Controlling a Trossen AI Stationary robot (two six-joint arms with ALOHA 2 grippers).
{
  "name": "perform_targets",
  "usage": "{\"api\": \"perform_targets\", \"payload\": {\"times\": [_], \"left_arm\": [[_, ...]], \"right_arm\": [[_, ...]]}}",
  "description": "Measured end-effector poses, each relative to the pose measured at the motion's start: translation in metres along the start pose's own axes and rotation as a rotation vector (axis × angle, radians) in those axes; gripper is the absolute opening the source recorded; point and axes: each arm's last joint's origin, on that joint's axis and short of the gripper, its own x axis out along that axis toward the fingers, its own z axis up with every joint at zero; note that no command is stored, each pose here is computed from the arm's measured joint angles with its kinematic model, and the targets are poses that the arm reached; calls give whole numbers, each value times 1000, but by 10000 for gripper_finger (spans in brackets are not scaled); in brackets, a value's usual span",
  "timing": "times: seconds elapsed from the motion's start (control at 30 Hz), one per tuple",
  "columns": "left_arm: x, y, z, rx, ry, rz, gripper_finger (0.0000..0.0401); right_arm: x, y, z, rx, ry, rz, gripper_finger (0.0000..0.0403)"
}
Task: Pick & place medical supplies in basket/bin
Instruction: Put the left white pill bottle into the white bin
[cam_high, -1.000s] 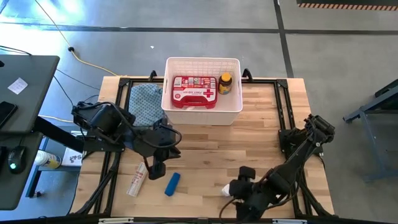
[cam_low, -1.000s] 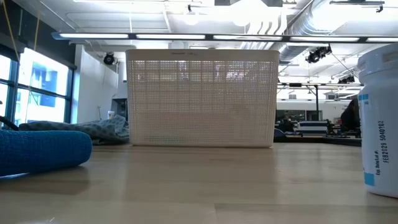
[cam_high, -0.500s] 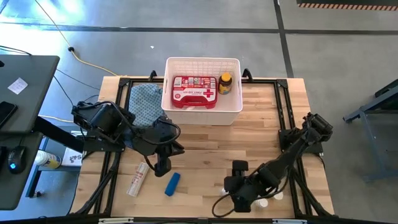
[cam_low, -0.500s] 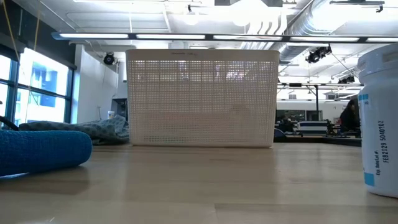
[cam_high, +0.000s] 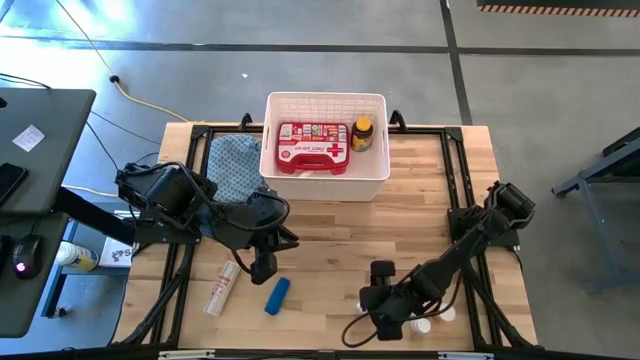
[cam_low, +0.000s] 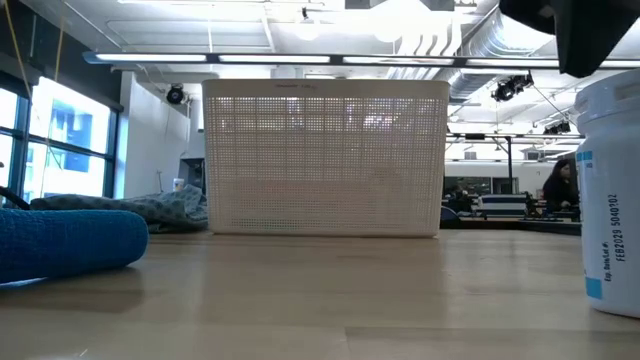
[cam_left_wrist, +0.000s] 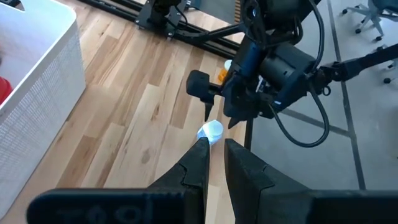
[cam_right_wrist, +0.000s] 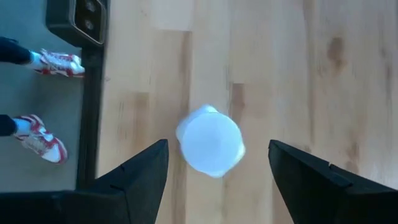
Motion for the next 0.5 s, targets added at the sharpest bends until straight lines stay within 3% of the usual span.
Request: {"api": "perform_targets", "payload": {"times": [0.5], "left_arm": [[0,0,0,-1,1,0,85]], "right_arm": [[19,-6,-9,15,-38,2,267]]}}
